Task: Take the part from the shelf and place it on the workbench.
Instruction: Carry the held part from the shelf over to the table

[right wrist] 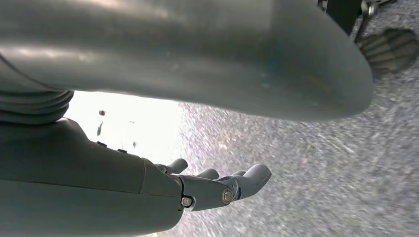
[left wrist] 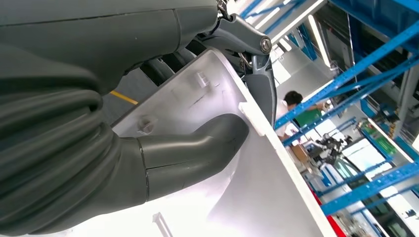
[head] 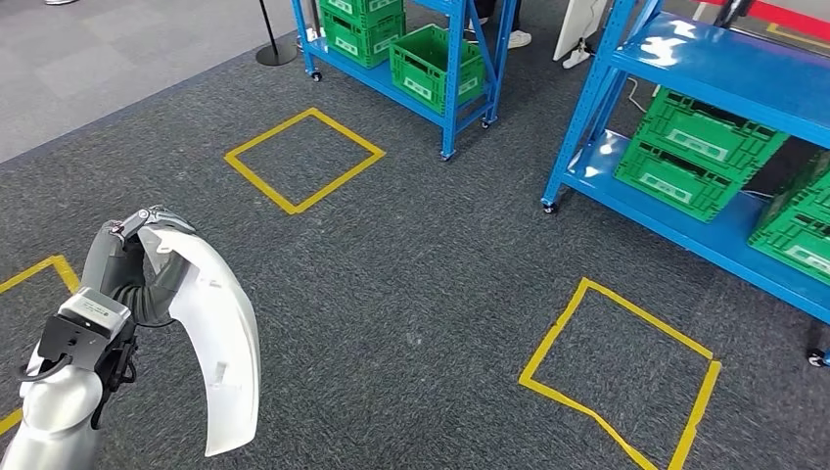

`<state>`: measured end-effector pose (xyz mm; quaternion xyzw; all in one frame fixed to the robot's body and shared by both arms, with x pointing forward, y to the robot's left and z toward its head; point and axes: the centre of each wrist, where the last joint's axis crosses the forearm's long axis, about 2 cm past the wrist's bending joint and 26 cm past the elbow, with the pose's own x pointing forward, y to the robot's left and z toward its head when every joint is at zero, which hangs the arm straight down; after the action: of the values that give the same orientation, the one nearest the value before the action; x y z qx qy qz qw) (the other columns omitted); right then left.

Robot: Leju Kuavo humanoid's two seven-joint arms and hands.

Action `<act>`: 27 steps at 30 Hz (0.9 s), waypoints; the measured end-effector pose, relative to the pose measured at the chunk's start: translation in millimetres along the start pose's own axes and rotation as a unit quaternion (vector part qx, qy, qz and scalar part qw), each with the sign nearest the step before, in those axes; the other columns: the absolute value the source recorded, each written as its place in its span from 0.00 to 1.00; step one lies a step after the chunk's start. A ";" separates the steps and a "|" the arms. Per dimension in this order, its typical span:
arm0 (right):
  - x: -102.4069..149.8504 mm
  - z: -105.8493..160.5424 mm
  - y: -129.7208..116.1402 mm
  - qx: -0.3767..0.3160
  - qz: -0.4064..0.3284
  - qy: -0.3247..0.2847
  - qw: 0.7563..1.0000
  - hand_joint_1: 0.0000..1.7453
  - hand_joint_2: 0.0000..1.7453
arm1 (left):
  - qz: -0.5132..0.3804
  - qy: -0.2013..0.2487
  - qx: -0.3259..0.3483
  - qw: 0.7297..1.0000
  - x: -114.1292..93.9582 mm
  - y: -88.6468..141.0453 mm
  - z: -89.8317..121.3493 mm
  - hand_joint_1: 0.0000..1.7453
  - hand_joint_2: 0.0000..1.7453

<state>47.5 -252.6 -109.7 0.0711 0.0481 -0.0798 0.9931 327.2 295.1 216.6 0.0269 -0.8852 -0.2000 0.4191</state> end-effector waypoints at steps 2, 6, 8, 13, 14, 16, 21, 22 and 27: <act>0.5 0.1 0.3 0.000 0.000 -0.003 1.000 0.00 0.00 | 0.000 -0.001 -0.001 1.000 0.3 -0.3 -0.5 1.00 1.00; 1.9 0.4 1.4 0.001 0.001 -0.008 1.000 0.00 0.00 | -0.001 -0.002 -0.002 1.000 0.2 0.5 -0.3 1.00 1.00; 2.0 0.4 1.9 0.002 0.002 -0.007 1.000 0.00 0.00 | -0.004 -0.002 -0.001 1.000 0.4 2.5 -0.5 1.00 1.00; -0.4 -0.1 1.3 0.001 0.003 -0.005 1.000 0.00 0.00 | -0.003 0.003 -0.002 1.000 -0.7 1.6 3.5 1.00 1.00; -0.1 -0.1 1.4 0.002 0.003 -0.005 1.000 0.00 0.00 | -0.003 0.003 -0.002 1.000 -0.7 1.5 3.8 1.00 1.00; 0.6 0.1 1.6 0.002 0.003 -0.006 1.000 0.00 0.00 | -0.003 0.001 -0.001 1.000 0.1 2.0 3.4 1.00 1.00; 2.3 0.4 1.9 0.002 0.005 -0.008 1.000 0.00 0.00 | -0.006 -0.002 0.002 1.000 2.2 4.1 4.0 1.00 1.00; 2.6 0.5 2.0 0.002 0.005 -0.008 1.000 0.00 0.00 | -0.006 -0.003 0.002 1.000 2.6 4.5 4.3 1.00 1.00; -0.6 -0.2 1.5 0.002 0.005 -0.004 1.000 0.00 0.00 | -0.007 -0.005 0.002 1.000 4.0 4.4 3.4 1.00 1.00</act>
<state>47.1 -250.9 -109.7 0.0727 0.0441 -0.0753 0.9935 322.6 299.4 219.2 0.0330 -0.8874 -0.2008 0.4136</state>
